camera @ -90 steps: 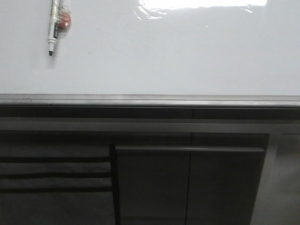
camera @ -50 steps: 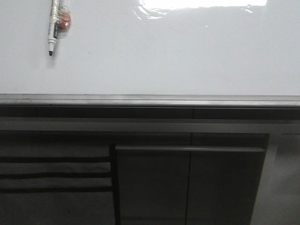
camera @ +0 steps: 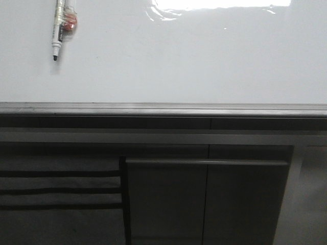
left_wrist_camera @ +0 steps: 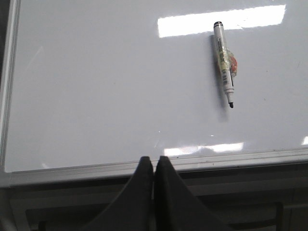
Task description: Write number 0 on whiteboard
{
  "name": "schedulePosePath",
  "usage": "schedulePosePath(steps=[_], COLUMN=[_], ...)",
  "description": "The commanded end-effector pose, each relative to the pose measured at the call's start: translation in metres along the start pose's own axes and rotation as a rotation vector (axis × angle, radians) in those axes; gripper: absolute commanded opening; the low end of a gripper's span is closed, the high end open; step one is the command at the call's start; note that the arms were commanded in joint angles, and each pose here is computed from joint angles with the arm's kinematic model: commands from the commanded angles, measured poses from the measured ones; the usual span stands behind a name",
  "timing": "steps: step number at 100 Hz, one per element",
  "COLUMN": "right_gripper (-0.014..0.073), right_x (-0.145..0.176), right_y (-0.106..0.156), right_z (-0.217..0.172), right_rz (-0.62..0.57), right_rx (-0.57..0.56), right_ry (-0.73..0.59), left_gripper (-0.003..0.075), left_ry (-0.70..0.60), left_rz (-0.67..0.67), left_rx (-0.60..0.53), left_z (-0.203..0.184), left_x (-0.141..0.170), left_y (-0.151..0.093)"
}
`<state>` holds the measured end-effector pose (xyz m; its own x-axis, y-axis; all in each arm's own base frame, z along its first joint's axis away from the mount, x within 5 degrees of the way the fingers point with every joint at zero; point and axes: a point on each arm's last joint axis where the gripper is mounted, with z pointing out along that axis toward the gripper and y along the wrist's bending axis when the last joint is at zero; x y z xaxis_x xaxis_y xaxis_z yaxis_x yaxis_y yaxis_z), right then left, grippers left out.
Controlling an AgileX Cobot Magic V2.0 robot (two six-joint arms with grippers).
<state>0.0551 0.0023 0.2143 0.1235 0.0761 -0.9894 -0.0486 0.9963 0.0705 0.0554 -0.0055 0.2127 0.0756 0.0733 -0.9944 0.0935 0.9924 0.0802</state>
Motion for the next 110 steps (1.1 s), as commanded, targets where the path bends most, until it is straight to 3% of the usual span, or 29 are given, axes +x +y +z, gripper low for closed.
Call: schedulePosePath(steps=[1,22,42,52,67,79,110], right_gripper=[-0.0068,-0.0068,-0.0068,-0.0068,-0.0068,-0.0068,-0.0068], right_x=[-0.005,-0.015,-0.064,-0.089,-0.130,-0.151,-0.146], right_y=[0.001,0.002,0.003,0.004,0.006,0.008,0.010], right_z=[-0.002,-0.002,-0.009,-0.008,0.003,0.018,0.057], right_rz=[-0.010,0.006,0.015,-0.008,-0.149,-0.145,-0.090], right_rx=[-0.019,-0.018,0.009,0.027,0.034,0.033,0.011], right_ry=[-0.099,-0.118,-0.054,0.033,0.149,0.263,0.420], left_gripper=[-0.0020,-0.0020,-0.0020,-0.0020,-0.0020,-0.0020,-0.0020], left_ry=[-0.100,-0.191,-0.247,-0.164,-0.026,0.071,0.152], left_rz=[-0.017,-0.037,-0.080,-0.079,-0.066,-0.075,-0.120], left_rx=[-0.010,-0.018,-0.018,-0.004,0.011,0.024,0.044], left_z=[-0.002,-0.003,-0.010,-0.011,-0.006,0.004,0.026], left_x=[-0.002,-0.012,-0.050,-0.074,-0.113,-0.134,-0.138], left_y=[0.000,0.001,0.005,0.006,0.008,0.009,0.007])
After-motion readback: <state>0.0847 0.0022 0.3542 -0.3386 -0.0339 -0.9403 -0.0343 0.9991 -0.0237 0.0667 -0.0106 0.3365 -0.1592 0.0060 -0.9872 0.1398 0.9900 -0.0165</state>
